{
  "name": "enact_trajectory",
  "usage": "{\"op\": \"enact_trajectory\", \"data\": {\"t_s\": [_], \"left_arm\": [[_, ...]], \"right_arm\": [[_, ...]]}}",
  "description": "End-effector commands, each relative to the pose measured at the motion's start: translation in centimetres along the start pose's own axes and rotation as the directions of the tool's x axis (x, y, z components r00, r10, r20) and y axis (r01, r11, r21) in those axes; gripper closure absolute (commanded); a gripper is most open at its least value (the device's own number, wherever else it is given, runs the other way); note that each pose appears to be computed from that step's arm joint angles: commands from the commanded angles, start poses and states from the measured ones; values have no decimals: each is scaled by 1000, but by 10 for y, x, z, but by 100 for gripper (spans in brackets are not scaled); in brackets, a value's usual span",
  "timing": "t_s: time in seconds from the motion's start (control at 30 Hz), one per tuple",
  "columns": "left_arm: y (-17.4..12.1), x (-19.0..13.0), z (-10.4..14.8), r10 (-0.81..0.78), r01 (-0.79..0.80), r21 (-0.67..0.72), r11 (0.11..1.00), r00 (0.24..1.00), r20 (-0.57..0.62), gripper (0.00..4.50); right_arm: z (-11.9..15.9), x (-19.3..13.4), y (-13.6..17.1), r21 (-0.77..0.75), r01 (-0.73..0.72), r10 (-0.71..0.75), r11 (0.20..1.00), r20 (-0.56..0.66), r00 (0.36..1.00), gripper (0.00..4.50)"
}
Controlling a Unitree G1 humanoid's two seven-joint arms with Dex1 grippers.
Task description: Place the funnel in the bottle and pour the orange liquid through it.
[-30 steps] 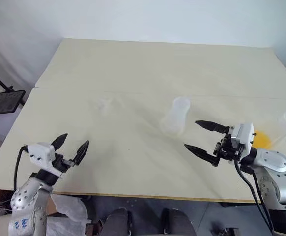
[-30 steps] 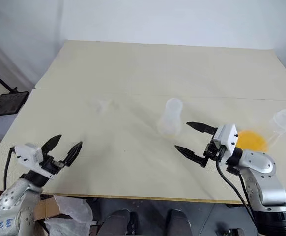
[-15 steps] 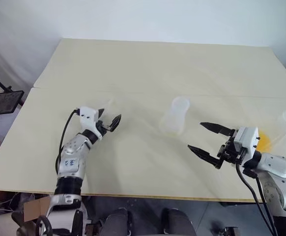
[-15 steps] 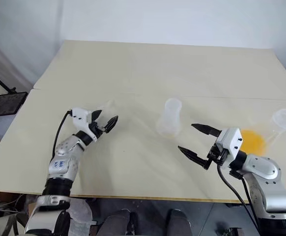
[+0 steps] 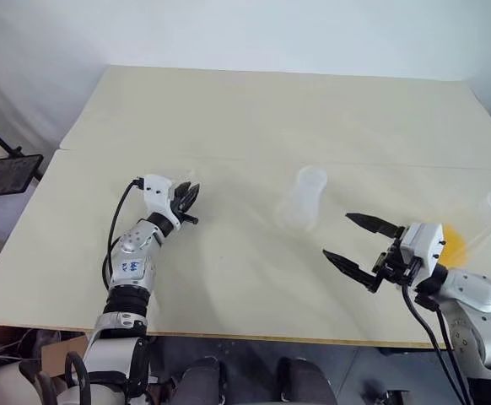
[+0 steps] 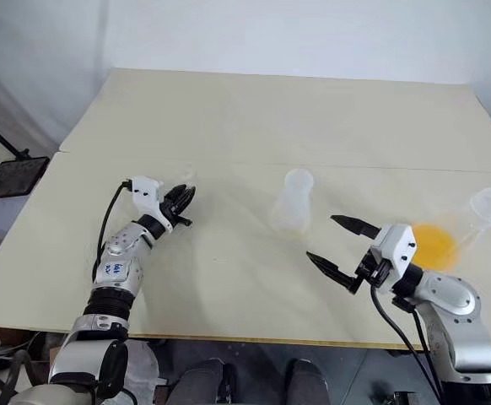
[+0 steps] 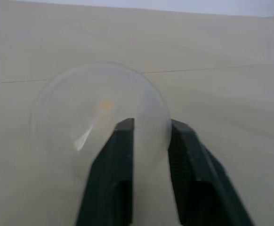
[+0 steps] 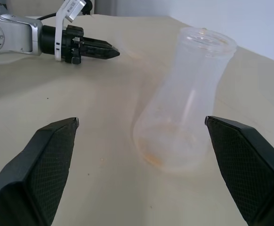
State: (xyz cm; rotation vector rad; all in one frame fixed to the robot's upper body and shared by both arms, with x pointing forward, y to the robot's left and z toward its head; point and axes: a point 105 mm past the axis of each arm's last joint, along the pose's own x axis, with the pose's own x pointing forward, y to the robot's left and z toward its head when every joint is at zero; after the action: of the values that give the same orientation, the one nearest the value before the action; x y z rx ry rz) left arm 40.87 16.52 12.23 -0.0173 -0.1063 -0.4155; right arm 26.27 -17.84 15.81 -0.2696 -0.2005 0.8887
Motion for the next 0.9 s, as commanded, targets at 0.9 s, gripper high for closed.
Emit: {"op": "enact_trajectory", "data": {"t_s": [0.9], "left_arm": [[-144,25,170,-822,613,784,100,495,-282,444]], "right_arm": [[43,-57,-11,-66,401,-391,914,125,912,0]]}}
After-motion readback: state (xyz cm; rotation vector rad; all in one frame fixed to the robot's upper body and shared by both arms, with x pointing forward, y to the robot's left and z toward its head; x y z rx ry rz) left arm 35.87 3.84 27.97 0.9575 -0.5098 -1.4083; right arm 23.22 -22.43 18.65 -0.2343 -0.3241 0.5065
